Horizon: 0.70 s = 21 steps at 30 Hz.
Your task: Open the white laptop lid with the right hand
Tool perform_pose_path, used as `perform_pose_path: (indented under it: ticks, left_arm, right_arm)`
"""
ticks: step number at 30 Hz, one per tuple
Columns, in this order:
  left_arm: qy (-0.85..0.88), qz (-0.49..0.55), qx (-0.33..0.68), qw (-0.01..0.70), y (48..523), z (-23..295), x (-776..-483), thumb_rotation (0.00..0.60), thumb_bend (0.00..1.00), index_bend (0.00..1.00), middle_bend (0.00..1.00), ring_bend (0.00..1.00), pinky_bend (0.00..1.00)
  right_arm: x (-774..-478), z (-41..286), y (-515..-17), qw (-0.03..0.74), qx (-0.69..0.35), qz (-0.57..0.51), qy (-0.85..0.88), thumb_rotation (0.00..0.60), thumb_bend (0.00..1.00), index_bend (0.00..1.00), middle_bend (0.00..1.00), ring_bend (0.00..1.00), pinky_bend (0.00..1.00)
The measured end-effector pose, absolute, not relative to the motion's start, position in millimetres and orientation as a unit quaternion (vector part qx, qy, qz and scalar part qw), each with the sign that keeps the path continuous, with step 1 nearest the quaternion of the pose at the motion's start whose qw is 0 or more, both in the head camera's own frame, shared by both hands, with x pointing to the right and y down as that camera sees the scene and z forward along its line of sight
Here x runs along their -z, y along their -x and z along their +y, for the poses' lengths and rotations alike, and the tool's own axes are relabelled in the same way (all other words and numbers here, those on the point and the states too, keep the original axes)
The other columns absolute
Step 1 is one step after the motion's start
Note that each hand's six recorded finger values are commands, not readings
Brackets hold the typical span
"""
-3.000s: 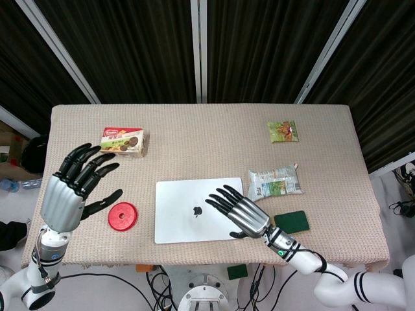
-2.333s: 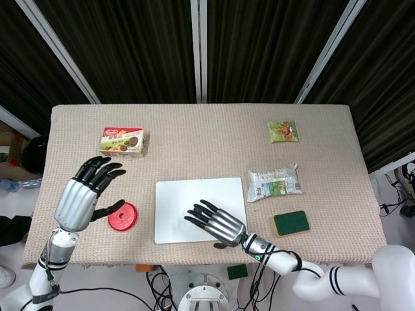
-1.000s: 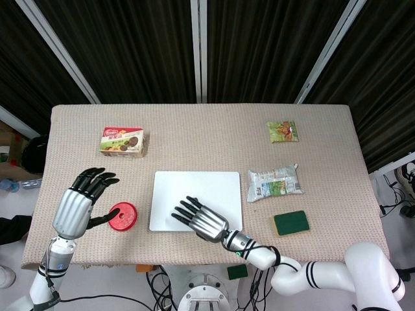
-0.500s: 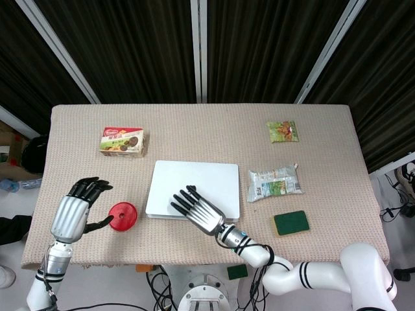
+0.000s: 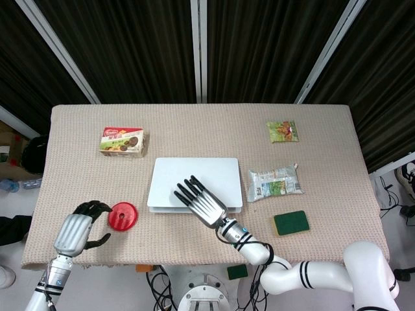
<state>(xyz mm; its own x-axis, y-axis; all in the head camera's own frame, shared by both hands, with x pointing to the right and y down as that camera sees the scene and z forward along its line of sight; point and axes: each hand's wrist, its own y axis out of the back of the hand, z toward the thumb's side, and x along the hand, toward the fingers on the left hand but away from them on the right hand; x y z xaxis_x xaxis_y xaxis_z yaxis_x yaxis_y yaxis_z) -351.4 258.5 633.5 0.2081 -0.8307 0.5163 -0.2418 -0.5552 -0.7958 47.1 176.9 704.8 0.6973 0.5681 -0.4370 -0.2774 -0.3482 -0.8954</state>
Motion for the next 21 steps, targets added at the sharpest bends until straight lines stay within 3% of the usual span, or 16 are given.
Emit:
perform_pose_path:
  ticks: [3, 10, 21]
  left_arm:
    - [0.742, 0.345, 0.499, 0.286, 339, 264, -640, 0.600, 0.46, 0.25, 0.21, 0.15, 0.18]
    - [0.784, 0.303, 0.467, 0.275, 307, 267, -649, 0.566, 0.48, 0.15, 0.13, 0.09, 0.17]
    - [0.797, 0.283, 0.462, 0.267, 290, 259, -670, 0.490, 0.48, 0.12, 0.09, 0.05, 0.16]
  right_arm:
    - [-702, 174, -46, 0.569, -0.376, -0.099, 0.725, 0.600, 0.65, 0.00, 0.00, 0.00, 0.00]
    - [-699, 168, -44, 0.574, -0.380, -0.101, 0.718, 0.600, 0.67, 0.00, 0.00, 0.00, 0.00]
    - [-696, 163, -41, 0.580, -0.380, -0.103, 0.713, 0.600, 0.67, 0.00, 0.00, 0.00, 0.00]
